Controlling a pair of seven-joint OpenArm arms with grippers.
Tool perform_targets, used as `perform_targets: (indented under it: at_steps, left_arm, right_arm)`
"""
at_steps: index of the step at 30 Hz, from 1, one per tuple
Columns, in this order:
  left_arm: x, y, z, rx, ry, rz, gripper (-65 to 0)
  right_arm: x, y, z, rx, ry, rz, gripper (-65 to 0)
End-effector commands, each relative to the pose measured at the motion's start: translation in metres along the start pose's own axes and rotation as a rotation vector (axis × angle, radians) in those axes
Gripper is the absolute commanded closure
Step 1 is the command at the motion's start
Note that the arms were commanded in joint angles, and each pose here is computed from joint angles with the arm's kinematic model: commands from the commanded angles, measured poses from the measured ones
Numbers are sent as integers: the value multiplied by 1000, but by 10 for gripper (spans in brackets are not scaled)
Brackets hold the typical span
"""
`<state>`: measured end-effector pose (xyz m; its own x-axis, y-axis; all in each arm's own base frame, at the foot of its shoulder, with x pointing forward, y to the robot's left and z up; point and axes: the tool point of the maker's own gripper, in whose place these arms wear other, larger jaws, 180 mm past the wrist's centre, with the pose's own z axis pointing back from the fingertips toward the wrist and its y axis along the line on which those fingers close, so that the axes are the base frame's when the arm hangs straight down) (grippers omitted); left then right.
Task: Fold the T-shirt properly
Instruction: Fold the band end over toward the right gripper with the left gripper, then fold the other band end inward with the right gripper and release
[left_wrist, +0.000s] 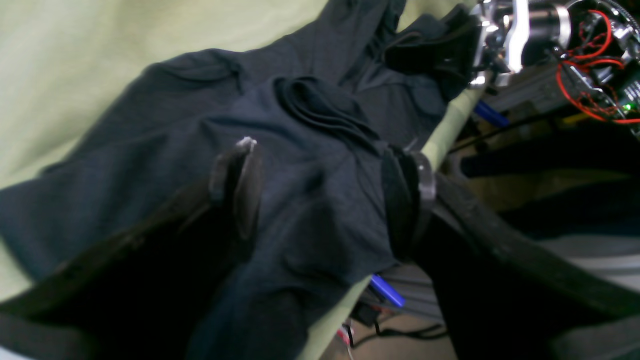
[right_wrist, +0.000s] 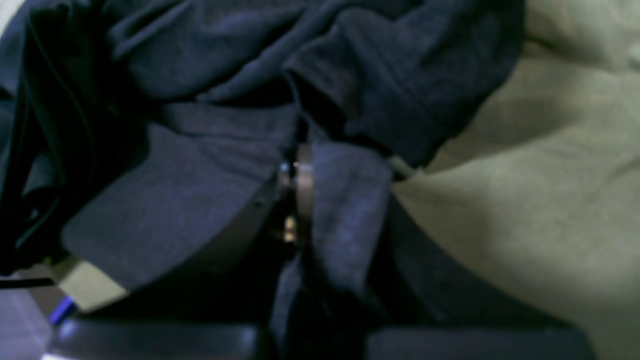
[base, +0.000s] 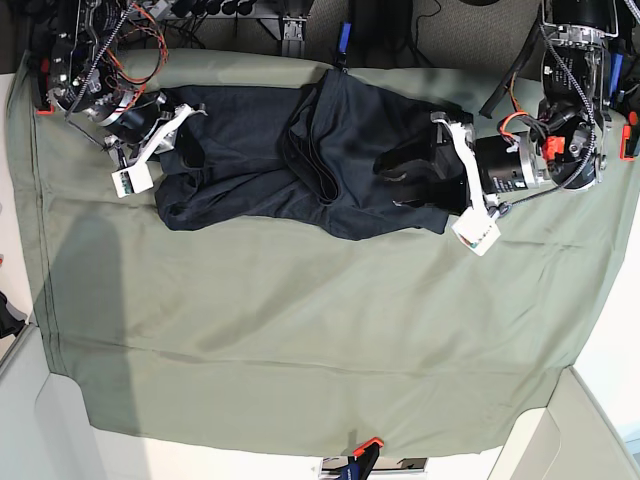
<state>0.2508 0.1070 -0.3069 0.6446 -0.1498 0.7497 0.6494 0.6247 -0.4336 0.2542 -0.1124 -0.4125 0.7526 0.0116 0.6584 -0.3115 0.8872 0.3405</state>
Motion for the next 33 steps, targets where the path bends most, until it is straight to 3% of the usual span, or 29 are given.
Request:
perform_targets:
  at_steps: [1, 7, 12, 15, 18, 23, 28, 33]
  left_arm:
    - [20, 3, 11, 11, -67, -34, -388]
    - [39, 31, 45, 124, -159, -21, -388]
    - [31, 31, 46, 129, -145, -4, -388]
    - [21, 30, 45, 130, -126, 13, -388]
    - [12, 29, 45, 130, -111, 29, -388]
    - [-9, 30, 45, 149, -59, 55, -388]
    - [-28, 31, 45, 156, -23, 98, -388]
    - [-42, 34, 45, 159, -3, 140, -388]
  right_arm:
    - [12, -14, 5, -52, -16, 24, 0]
    - [46, -74, 37, -211, -119, -9, 0]
    - [55, -115, 69, -314, -124, 17, 0]
    - [61, -127, 81, -341, -121, 48, 0]
    - [71, -121, 85, -289, -160, 25, 0]
    - [84, -78, 77, -172, -209, -8, 0]
    - [100, 20, 59, 23, -311, 1, 0]
    - [81, 114, 25, 180, -247, 69, 0]
